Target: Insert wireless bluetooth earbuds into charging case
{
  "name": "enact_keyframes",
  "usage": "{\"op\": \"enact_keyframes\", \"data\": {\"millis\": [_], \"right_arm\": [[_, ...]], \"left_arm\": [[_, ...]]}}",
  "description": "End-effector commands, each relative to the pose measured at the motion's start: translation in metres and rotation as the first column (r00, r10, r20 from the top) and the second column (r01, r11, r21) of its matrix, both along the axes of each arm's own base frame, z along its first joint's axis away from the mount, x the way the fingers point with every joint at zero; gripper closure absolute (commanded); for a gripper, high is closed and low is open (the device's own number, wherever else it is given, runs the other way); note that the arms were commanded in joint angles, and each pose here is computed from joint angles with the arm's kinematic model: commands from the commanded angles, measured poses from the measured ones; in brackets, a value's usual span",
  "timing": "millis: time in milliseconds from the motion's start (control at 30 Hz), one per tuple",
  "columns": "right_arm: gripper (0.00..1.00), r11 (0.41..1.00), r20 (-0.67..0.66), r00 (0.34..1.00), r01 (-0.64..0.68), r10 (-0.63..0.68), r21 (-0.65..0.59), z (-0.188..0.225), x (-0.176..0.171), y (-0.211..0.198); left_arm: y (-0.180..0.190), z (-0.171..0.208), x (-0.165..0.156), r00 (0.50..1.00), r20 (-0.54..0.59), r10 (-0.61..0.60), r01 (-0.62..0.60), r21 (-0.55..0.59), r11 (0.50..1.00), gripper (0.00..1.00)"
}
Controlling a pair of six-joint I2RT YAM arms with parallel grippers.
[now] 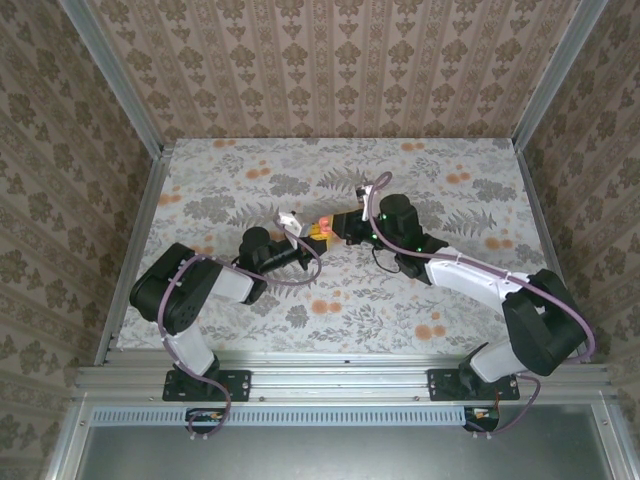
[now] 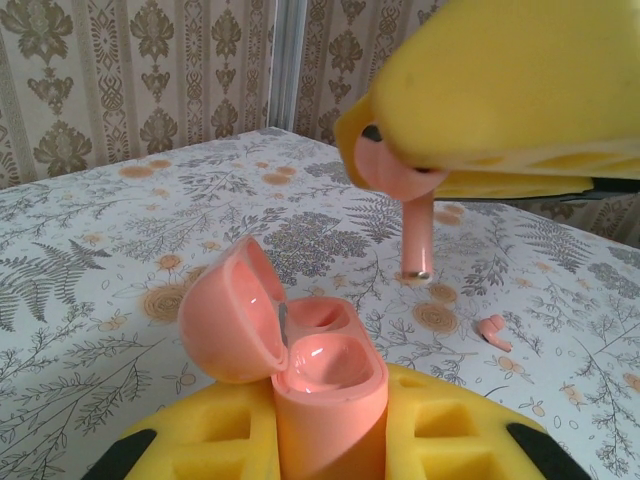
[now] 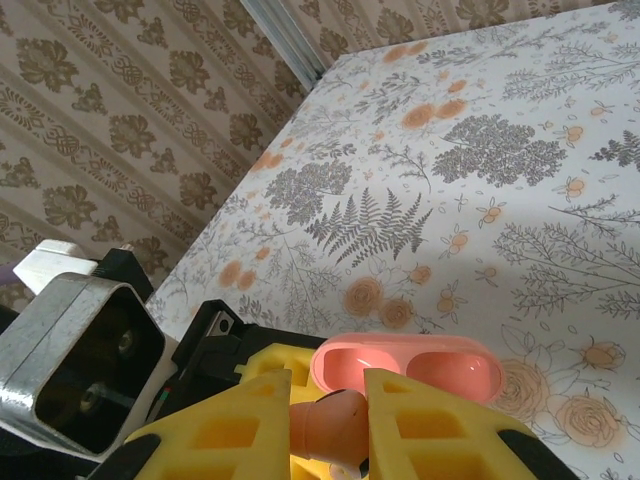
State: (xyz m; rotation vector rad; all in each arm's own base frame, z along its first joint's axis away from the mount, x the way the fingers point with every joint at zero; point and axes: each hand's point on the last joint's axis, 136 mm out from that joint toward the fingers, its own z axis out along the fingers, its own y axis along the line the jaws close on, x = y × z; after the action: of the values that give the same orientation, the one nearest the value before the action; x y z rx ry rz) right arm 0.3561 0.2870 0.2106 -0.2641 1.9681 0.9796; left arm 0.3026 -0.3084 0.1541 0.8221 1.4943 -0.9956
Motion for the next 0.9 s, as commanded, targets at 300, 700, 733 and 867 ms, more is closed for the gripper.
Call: {"op": "enact_keyframes", "data": {"millis": [300, 700, 733, 867], "right_arm": [[0.79, 0.998, 0.019, 1.0, -0.01, 0.009, 0.056, 0.003, 0.012, 0.014], [0.79, 0.998, 0.011, 0.999, -0.043, 0.042, 0.054, -0.005, 0.011, 0.024], [0.79, 0.998, 0.011, 0.999, -0.047, 0.046, 0.051, -0.005, 0.01, 0.024], [0.79, 0.996, 0.016, 0.998, -0.068, 0.067, 0.051, -0.007, 0.008, 0.028]], "left_arm": [[-0.005, 0.025, -0.003, 0.999, 0.043, -0.033, 0.036, -0.055, 0.998, 0.9], [-0.006, 0.03, -0.004, 0.998, 0.047, -0.036, 0.039, -0.064, 0.997, 0.9], [-0.006, 0.03, -0.004, 0.998, 0.05, -0.036, 0.039, -0.064, 0.997, 0.9], [-0.006, 0.032, -0.003, 0.998, 0.051, -0.035, 0.038, -0.068, 0.997, 0.9]]}}
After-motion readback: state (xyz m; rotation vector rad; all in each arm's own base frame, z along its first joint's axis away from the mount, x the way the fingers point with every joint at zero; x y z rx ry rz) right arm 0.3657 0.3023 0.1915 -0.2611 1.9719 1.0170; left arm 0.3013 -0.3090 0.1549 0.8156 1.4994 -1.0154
